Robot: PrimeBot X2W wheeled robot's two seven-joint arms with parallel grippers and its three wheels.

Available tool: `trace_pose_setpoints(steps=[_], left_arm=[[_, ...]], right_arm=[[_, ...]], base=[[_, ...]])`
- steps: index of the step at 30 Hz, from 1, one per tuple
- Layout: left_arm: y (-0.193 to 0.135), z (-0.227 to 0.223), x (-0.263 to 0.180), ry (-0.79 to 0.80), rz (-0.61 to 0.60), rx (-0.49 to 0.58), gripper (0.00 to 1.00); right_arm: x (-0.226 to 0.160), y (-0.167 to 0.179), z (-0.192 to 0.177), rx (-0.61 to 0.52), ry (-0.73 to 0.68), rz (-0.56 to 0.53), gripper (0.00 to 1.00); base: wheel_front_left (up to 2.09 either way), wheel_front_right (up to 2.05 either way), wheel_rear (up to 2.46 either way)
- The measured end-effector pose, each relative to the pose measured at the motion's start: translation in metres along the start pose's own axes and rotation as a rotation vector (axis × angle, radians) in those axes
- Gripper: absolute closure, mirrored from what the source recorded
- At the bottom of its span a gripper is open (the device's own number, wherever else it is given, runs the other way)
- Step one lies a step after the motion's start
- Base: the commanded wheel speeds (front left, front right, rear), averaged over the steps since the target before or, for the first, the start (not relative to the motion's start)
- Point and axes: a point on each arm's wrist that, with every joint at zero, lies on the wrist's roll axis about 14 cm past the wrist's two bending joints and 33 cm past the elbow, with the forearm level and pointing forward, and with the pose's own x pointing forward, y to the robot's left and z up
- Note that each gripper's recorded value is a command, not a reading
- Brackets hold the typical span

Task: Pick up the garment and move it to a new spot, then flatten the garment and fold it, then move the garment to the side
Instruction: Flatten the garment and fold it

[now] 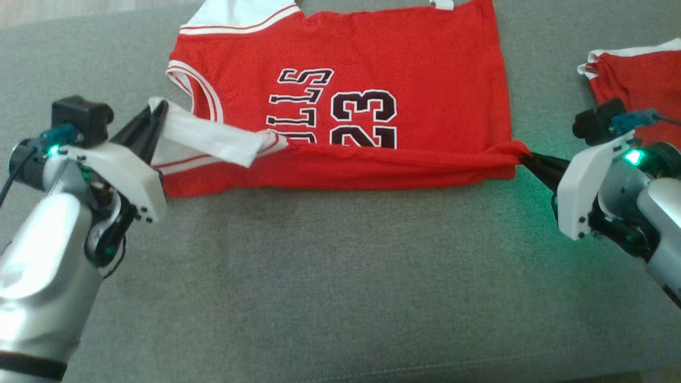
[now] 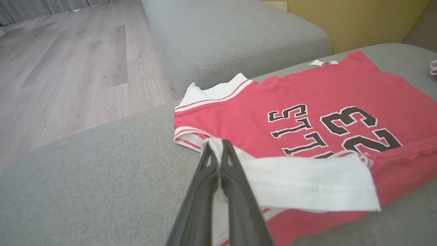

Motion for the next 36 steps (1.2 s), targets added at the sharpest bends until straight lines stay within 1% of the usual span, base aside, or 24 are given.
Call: trace_pose_setpoints(steps=[9,10,11,14,18,21,23,25,27,29,33,36], left_arm=[[0.005,-0.003,0.027,0.009,0.008,0.019,1.00],[0.005,-0.004,0.030,0.012,0.008,0.017,1.00],[0.008,-0.004,0.033,0.007,0.016,0.018,0.00],[0.016,0.000,0.039,-0.017,0.052,0.030,0.00],[0.022,0.018,0.041,-0.116,0.102,-0.010,0.00],[0.024,0.039,0.039,-0.210,0.145,-0.084,0.00],[0.026,0.057,0.034,-0.281,0.170,-0.139,0.00],[0.028,0.076,0.026,-0.356,0.199,-0.209,0.00],[0.029,0.090,0.012,-0.429,0.229,-0.259,0.00],[0.025,0.091,-0.003,-0.472,0.251,-0.304,0.00],[0.005,0.066,-0.027,-0.460,0.273,-0.375,0.00],[-0.010,0.050,-0.038,-0.434,0.275,-0.395,0.00]], right_arm=[[0.015,-0.008,0.011,-0.007,-0.006,-0.011,1.00],[0.017,-0.011,0.017,-0.010,-0.028,-0.017,0.15],[0.018,-0.015,0.024,-0.006,-0.052,-0.027,0.00],[0.021,-0.023,0.046,0.023,-0.120,-0.046,0.00],[0.009,-0.049,0.085,0.082,-0.300,-0.115,0.00],[-0.008,-0.061,0.116,0.108,-0.486,-0.158,0.00],[-0.019,-0.059,0.135,0.120,-0.604,-0.164,0.00],[-0.030,-0.053,0.148,0.160,-0.719,-0.161,0.00],[-0.036,-0.046,0.147,0.180,-0.782,-0.164,0.00],[-0.040,-0.039,0.139,0.230,-0.821,-0.169,0.00],[-0.047,-0.020,0.120,0.269,-0.855,-0.186,0.00],[-0.055,-0.009,0.108,0.298,-0.889,-0.214,0.00]], base=[[0.00,0.00,0.00],[0.00,0.00,0.00],[0.00,0.00,0.00],[0.00,0.00,0.00],[0.00,0.00,0.00],[0.00,0.00,0.00],[0.00,0.00,0.00],[0.00,0.00,0.00],[0.00,0.00,0.00],[0.00,0.00,0.00],[0.00,0.00,0.00],[0.00,0.00,0.00]])
